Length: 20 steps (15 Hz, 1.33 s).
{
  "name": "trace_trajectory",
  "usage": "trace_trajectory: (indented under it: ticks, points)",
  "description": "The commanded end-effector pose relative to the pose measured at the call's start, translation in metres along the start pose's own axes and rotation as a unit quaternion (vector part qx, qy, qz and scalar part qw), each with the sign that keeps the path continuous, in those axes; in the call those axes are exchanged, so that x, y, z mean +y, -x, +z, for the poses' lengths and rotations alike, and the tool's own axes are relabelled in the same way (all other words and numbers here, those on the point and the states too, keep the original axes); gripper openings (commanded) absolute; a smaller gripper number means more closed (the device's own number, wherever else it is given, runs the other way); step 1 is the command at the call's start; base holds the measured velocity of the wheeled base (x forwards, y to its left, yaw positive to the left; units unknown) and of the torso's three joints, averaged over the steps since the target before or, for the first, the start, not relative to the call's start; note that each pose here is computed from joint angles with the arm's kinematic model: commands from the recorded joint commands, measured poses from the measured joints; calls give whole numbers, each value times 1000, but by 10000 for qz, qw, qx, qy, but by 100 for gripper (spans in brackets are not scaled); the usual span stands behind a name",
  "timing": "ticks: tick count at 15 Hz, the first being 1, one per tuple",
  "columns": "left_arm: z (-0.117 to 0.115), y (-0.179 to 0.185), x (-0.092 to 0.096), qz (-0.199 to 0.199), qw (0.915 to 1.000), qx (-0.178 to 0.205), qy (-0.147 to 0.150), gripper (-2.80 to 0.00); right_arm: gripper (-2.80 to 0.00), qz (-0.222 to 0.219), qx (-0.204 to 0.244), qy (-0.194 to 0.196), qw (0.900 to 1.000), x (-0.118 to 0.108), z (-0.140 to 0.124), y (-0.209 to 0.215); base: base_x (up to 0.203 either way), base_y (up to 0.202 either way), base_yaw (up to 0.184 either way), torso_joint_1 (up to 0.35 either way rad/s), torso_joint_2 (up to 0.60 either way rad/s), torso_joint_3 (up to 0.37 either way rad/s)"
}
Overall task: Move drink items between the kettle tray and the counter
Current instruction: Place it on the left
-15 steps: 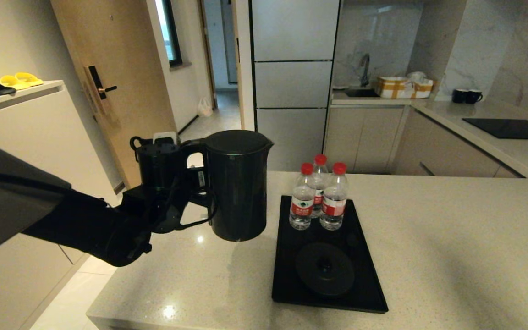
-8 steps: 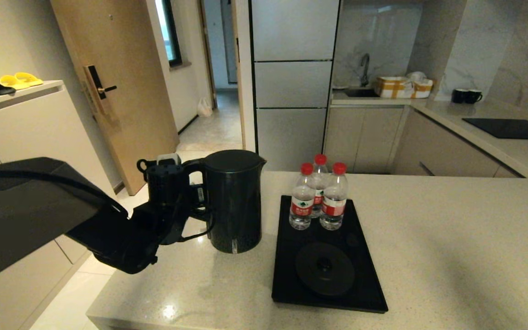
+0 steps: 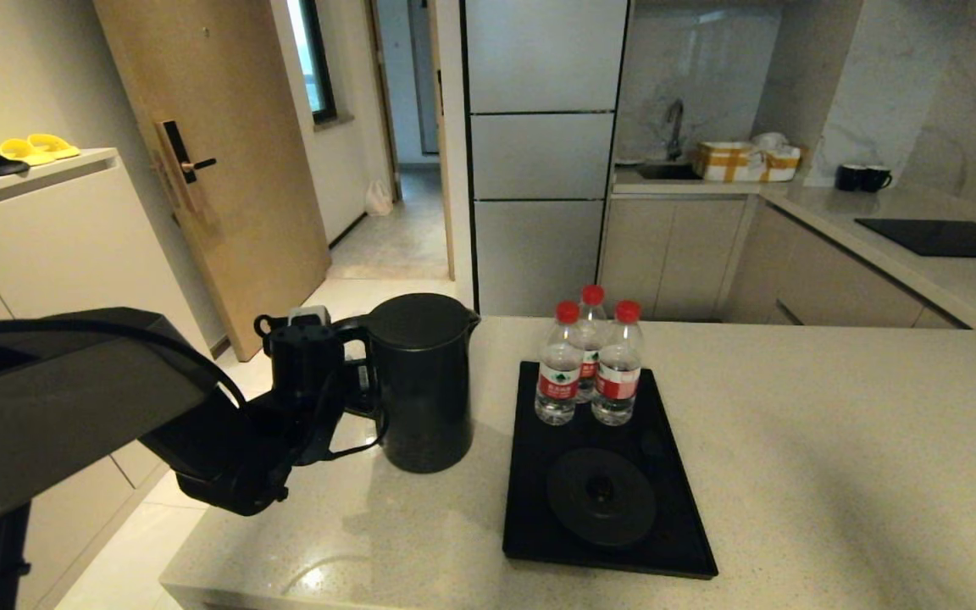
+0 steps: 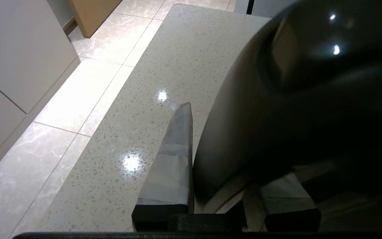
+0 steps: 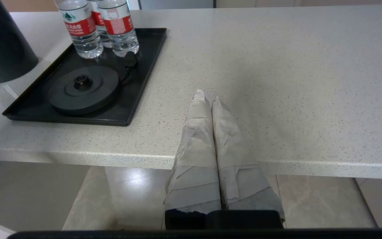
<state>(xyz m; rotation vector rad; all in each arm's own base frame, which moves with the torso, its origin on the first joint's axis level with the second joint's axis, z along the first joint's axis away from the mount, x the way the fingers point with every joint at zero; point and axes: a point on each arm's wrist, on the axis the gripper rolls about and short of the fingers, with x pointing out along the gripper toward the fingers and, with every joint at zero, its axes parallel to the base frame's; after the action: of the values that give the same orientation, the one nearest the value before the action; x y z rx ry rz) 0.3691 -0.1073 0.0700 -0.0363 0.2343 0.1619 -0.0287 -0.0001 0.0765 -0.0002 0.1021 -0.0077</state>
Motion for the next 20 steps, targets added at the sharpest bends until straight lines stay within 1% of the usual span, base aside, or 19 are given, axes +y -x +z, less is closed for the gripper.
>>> trace_trajectory:
  ticks: [1, 2, 3, 4, 5, 6, 7, 9, 11, 17, 18, 20]
  points:
    - [-19, 3, 7, 16, 9997, 128, -195, -280, -280, 0, 3, 0, 10000, 0, 0, 0, 0, 0, 0, 0, 0, 0]
    - [-24, 4, 9, -1, 9996, 105, -280, -280, -280, 0, 3, 0, 10000, 0, 0, 0, 0, 0, 0, 0, 0, 0]
    - [-24, 4, 9, -2, 9995, 105, -282, -280, -280, 0, 3, 0, 10000, 0, 0, 0, 0, 0, 0, 0, 0, 0]
    - [-24, 4, 9, -2, 9995, 105, -282, -250, -280, 0, 3, 0, 10000, 0, 0, 0, 0, 0, 0, 0, 0, 0]
    - [-25, 4, 10, -6, 9995, 104, -294, 0, -280, 0, 3, 0, 10000, 0, 0, 0, 0, 0, 0, 0, 0, 0]
    - [-27, 4, 11, -31, 9991, 33, -432, 0, -280, 0, 3, 0, 10000, 0, 0, 0, 0, 0, 0, 0, 0, 0]
    - [-28, 4, 11, -40, 9990, 23, -438, 0, -280, 0, 3, 0, 10000, 0, 0, 0, 0, 0, 0, 0, 0, 0]
    - [-28, 4, 11, -43, 9990, 19, -436, 0, -280, 0, 3, 0, 10000, 0, 0, 0, 0, 0, 0, 0, 0, 0]
    - [-22, 6, 10, -65, 9992, -63, -399, 0, -280, 0, 3, 0, 10000, 0, 0, 0, 0, 0, 0, 0, 0, 0]
    - [-14, 17, 14, -89, 9992, -108, -378, 0, -280, 0, 3, 0, 10000, 0, 0, 0, 0, 0, 0, 0, 0, 0]
    - [-8, 26, 17, -110, 9992, -149, -358, 0, -280, 0, 3, 0, 10000, 0, 0, 0, 0, 0, 0, 0, 0, 0]
    - [-5, 39, 22, -150, 9991, -141, -363, 0, -280, 0, 3, 0, 10000, 0, 0, 0, 0, 0, 0, 0, 0, 0]
